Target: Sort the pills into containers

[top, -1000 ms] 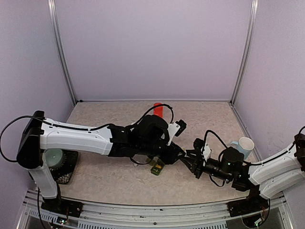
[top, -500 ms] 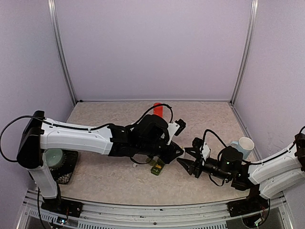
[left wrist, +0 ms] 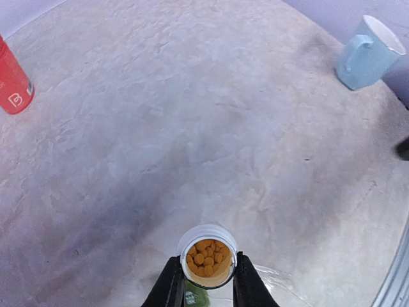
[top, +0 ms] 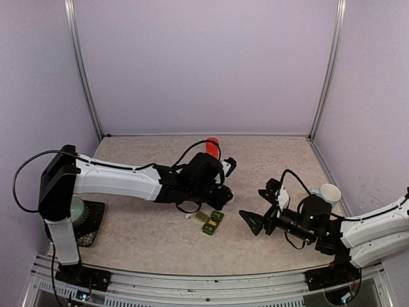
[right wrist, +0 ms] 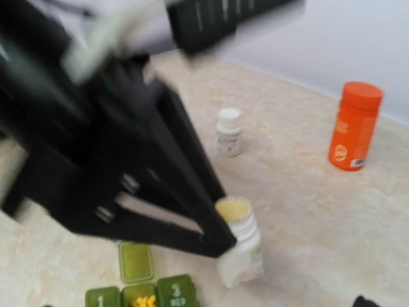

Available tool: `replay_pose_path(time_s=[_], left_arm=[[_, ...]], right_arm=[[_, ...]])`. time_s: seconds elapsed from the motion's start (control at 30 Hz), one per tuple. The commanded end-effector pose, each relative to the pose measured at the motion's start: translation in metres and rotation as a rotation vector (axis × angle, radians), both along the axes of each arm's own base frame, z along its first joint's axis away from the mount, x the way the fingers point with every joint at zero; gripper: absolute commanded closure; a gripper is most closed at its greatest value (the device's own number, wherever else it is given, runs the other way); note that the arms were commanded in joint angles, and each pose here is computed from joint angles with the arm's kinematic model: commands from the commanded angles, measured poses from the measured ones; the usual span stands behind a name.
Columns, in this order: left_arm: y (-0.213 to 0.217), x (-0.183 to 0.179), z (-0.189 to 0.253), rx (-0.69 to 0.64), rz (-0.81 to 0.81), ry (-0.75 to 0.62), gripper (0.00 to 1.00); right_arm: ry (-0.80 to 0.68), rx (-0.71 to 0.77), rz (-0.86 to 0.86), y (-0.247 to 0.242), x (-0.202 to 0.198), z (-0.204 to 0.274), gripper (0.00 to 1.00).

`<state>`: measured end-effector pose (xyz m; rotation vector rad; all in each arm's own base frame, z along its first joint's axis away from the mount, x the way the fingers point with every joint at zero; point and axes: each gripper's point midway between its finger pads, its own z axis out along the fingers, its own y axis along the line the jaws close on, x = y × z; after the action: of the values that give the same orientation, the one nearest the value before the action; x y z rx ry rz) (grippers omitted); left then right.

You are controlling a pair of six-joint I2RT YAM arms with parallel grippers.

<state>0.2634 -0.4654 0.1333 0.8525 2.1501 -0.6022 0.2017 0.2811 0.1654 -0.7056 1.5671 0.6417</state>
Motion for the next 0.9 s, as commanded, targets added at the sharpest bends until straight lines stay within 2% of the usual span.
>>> replay_pose_path(time_s=[0.0, 0.3, 0.47, 0.63, 0.7, 0.87], left_arm=[[-0.001, 0.028, -0.023, 0.060, 0.035, -0.022, 0.77], [-0.024, 0.048, -0.076, 0.111, 0.013, 0.006, 0.78], [-0.032, 0.051, -0.087, 0.111, 0.009, 0.017, 0.77], [-0.030, 0.051, -0.091, 0.120, 0.014, 0.024, 0.63], [-0.029, 0.051, -0.090, 0.117, 0.020, 0.023, 0.52], [-0.029, 0.054, -0.073, 0.088, 0.032, 0.005, 0.44]], right_arm=[[0.059, 0.012, -0.101, -0.026, 0.004, -0.007, 0.00], [0.091, 0.042, -0.171, -0.052, 0.001, -0.002, 0.00], [0.103, 0.045, -0.165, -0.052, -0.001, -0.006, 0.00], [0.108, 0.041, -0.156, -0.048, -0.001, -0.008, 0.00], [0.107, 0.040, -0.155, -0.047, 0.000, -0.009, 0.00], [0.111, 0.027, -0.154, -0.045, 0.001, -0.012, 0.00]])
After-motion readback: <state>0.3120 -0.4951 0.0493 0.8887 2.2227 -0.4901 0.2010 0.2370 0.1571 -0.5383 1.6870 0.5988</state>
